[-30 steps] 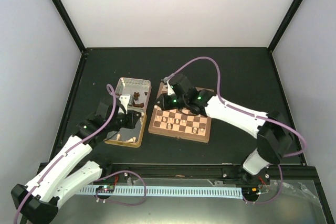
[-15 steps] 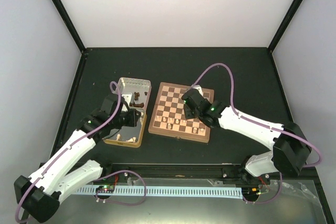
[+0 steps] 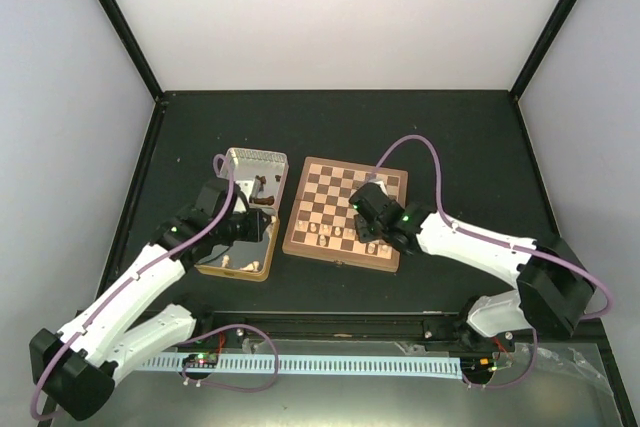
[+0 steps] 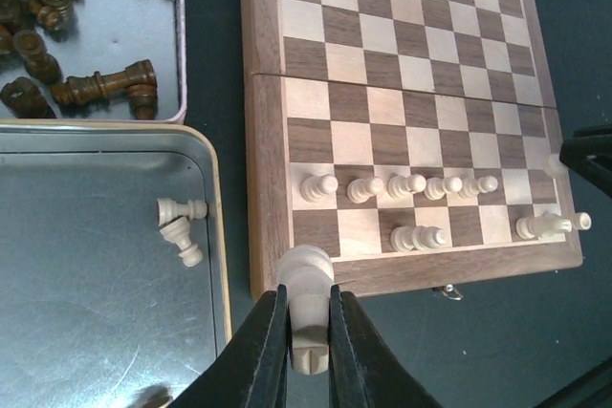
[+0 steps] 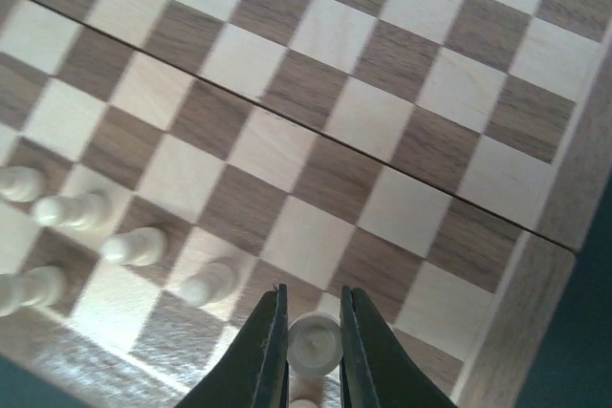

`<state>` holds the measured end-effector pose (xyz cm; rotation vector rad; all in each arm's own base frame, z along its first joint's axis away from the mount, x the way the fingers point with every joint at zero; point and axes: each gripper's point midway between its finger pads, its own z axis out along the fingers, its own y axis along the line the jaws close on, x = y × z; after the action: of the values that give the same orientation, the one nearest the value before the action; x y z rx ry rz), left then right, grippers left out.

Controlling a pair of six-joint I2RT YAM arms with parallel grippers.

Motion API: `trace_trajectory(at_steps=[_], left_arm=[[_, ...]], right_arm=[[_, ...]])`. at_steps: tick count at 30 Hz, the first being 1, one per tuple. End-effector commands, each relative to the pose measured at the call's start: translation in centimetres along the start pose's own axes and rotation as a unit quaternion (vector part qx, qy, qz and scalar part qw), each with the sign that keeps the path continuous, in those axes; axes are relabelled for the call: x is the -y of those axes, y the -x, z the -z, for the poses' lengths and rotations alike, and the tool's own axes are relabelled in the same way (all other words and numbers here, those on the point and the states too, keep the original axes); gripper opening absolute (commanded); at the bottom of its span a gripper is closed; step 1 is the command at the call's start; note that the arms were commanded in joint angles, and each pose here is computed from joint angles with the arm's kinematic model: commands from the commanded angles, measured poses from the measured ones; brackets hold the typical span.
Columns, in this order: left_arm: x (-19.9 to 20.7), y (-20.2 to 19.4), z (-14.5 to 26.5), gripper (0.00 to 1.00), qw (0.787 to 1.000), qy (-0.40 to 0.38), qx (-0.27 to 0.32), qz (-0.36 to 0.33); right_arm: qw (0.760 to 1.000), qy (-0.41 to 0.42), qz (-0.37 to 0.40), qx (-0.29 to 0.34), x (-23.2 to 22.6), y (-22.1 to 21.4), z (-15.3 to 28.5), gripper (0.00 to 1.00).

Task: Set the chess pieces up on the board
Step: Place the chess piece on the chessboard.

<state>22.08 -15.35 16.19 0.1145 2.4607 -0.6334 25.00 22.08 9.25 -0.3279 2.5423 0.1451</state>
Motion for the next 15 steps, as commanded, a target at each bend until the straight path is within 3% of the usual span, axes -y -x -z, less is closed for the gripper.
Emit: trace_trajectory(at_steps=[1,7,11,15], left_arm=[[-0.2,1.8,1.4,0.05,0.999,0.023,0.036,0.022],[-3.5,3.2,4.4,0.05,0.984,0.103,0.118,0.082],[-4.8,4.0,7.0,0.07,0.97,0.12,0.179,0.109],[-5.4,4.1,8.4,0.08,0.964,0.132,0.198,0.117]], right_arm=[[0.996,0.065,0.023,0.053,-3.6,3.1,2.5,0.08],[0.986,0.142,0.06,0.067,-11.1,4.9,4.7,0.08],[0.982,0.164,0.079,0.051,-16.2,4.4,4.1,0.08],[0.987,0.153,0.05,0.019,-18.0,3.9,2.0,0.07]])
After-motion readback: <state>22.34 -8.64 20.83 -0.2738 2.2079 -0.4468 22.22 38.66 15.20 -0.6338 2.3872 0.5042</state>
